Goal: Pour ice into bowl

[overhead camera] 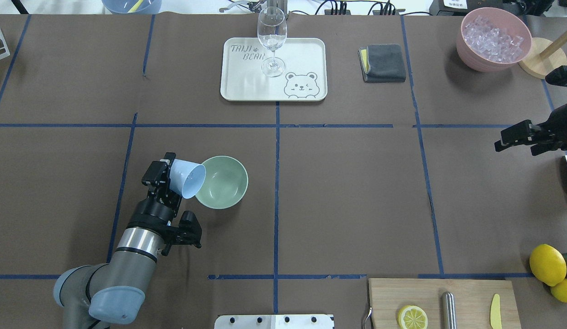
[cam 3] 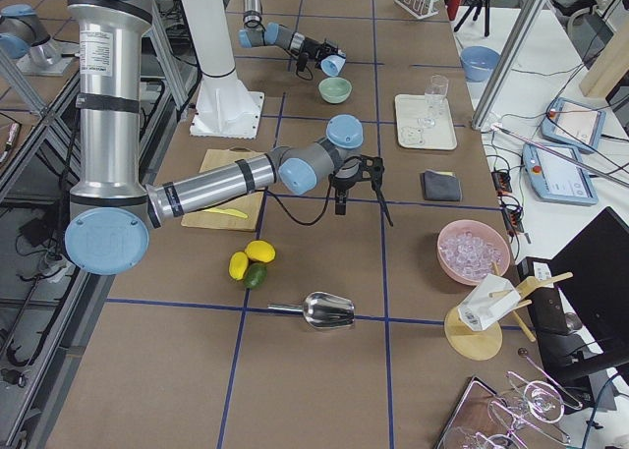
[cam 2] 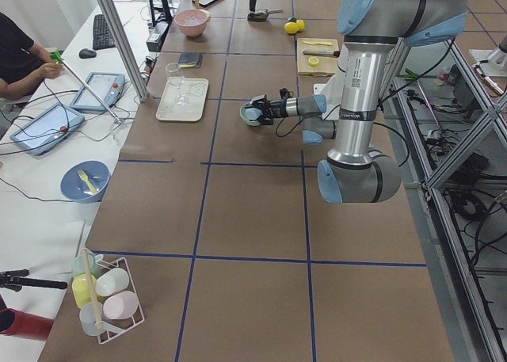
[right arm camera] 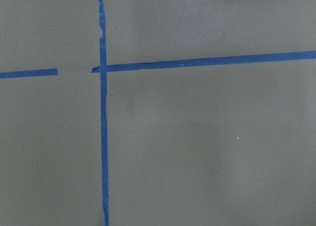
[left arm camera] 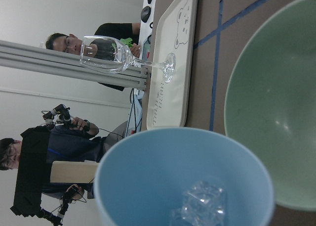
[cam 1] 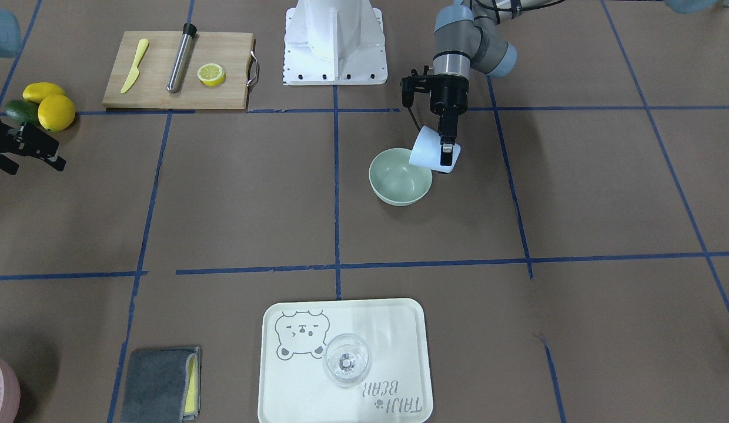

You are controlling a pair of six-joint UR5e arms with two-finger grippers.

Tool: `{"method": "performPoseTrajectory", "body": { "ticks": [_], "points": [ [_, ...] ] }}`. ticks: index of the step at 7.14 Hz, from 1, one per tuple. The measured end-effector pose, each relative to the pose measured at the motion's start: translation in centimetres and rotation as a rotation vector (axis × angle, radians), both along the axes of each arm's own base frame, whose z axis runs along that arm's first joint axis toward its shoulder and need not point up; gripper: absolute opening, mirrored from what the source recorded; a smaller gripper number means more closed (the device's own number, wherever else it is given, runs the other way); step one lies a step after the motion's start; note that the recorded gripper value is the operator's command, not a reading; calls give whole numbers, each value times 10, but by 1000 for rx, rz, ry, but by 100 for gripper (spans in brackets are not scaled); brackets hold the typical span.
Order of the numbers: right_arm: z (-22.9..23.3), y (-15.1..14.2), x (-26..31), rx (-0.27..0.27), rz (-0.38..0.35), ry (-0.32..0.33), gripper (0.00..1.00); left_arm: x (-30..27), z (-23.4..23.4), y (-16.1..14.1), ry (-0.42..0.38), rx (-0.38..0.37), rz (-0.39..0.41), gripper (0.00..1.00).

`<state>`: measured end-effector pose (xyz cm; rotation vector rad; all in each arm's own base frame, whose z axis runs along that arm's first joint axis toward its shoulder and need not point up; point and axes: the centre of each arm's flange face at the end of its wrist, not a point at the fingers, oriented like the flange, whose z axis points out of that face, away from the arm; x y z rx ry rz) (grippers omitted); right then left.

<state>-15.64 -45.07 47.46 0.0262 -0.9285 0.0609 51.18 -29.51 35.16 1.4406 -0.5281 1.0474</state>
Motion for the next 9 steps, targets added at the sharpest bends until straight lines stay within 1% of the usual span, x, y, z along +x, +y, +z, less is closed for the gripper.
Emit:
{"method": "performPoseTrajectory", "body": {
  "ticks": [1,2,3,5,6,7,8,9],
  "points": [
    [-1,0,0,0,0,-1,100,2,-5,-1,-98,33,1,0],
    [-1,0,0,-3,2,-2,100,1,-11,-2,-189,68,-16,0],
    [0,0,0,-10,5,-1,100,0,-14,-3,-257,91,-36,0],
    [3,-1,-1,-17,6,2,100,0,-11,-4,-346,115,-73,0],
    [4,-1,-1,-19,6,3,100,0,-10,-4,-383,124,-88,0],
    [5,-1,-1,-21,6,3,100,0,-10,-4,-401,129,-97,0],
    [6,-1,-1,-22,6,4,100,-2,-13,-4,-395,131,-102,0],
    [7,-1,-1,-24,6,5,100,-7,-19,-5,-346,130,-109,0]
  ]
}}
